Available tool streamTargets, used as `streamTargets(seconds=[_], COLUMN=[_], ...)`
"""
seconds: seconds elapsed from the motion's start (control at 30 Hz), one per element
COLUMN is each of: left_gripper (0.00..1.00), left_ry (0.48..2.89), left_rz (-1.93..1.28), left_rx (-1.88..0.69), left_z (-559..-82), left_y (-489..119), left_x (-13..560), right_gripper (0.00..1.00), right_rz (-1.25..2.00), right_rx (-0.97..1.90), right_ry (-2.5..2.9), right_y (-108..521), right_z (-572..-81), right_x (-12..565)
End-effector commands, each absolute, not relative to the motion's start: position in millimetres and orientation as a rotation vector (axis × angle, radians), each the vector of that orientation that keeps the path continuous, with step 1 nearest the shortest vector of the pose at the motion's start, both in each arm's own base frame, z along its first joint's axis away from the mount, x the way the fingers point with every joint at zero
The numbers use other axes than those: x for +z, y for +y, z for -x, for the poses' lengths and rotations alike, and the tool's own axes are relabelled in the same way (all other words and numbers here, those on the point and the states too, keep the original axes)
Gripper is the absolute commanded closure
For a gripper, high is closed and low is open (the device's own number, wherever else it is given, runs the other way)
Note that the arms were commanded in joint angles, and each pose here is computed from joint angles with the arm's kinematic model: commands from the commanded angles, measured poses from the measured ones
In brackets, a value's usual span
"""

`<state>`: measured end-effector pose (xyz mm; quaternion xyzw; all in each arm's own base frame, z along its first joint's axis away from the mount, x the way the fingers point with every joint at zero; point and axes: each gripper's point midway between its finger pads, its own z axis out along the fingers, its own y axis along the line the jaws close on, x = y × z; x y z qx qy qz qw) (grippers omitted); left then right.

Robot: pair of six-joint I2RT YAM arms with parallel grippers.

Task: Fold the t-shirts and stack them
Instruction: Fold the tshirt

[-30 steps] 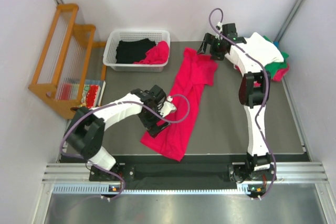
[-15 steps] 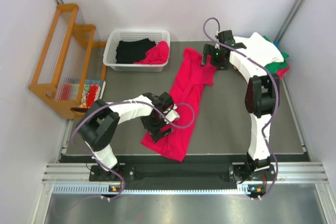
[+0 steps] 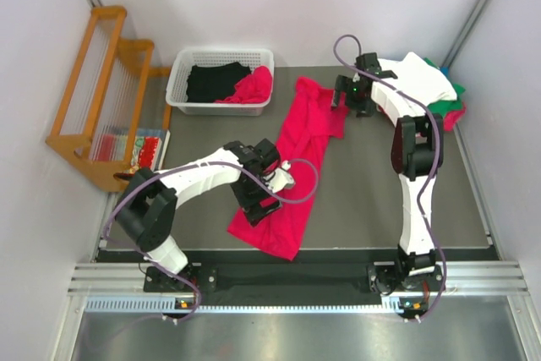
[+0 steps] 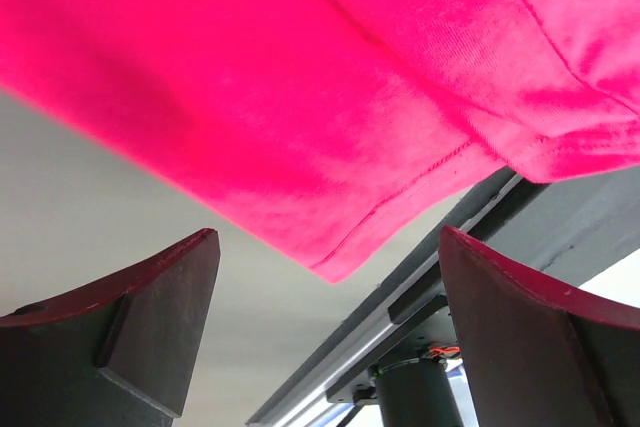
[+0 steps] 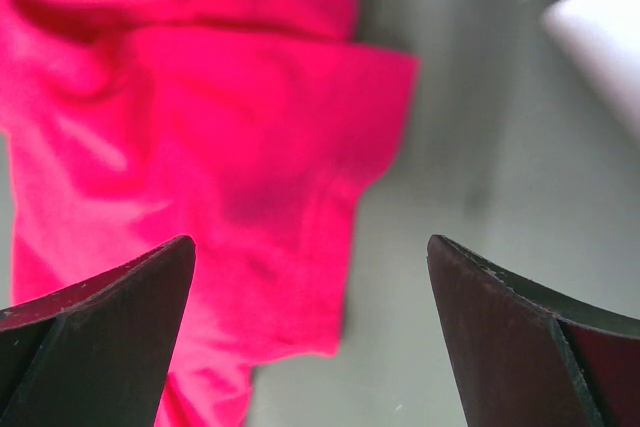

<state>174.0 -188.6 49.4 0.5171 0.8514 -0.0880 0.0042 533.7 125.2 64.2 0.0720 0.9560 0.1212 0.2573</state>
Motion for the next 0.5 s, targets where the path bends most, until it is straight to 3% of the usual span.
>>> streamTargets(seconds=[0.0,0.27,0.4,0.43,0.47], left_gripper=[0.05,0.03,0.02,0.02,0.02], left_ry=[2.536,2.395,2.406,2.419,2.431], left_rz=[-1.551,-1.097,-1.027,-1.023,-1.023], left_rx=[-0.259,-0.23,-0.236,-0.242,-0.246], left_z=[-198.0,-278.1,-285.3,-282.7,-280.7], left_y=[-188.4,-155.4,-140.2,-139.1,-138.6], left_x=[92.5,155.9,157.5,155.0,151.9], right_gripper=[0.0,0.01,0.0,0.02,0.13], right_rz=[-0.232,-0.24,-0.233,-0.229,-0.225], right_rx=[0.335,0.386,0.414,0.42,0.426], right_ry=[2.554,2.548,2.547,2.548,2.547], right_y=[112.0,117.1,121.1,122.0,123.7], right_z=[-552.4,-557.9,-560.2,-561.0,-561.4], right_x=[67.1,58.4,54.2,52.5,51.0])
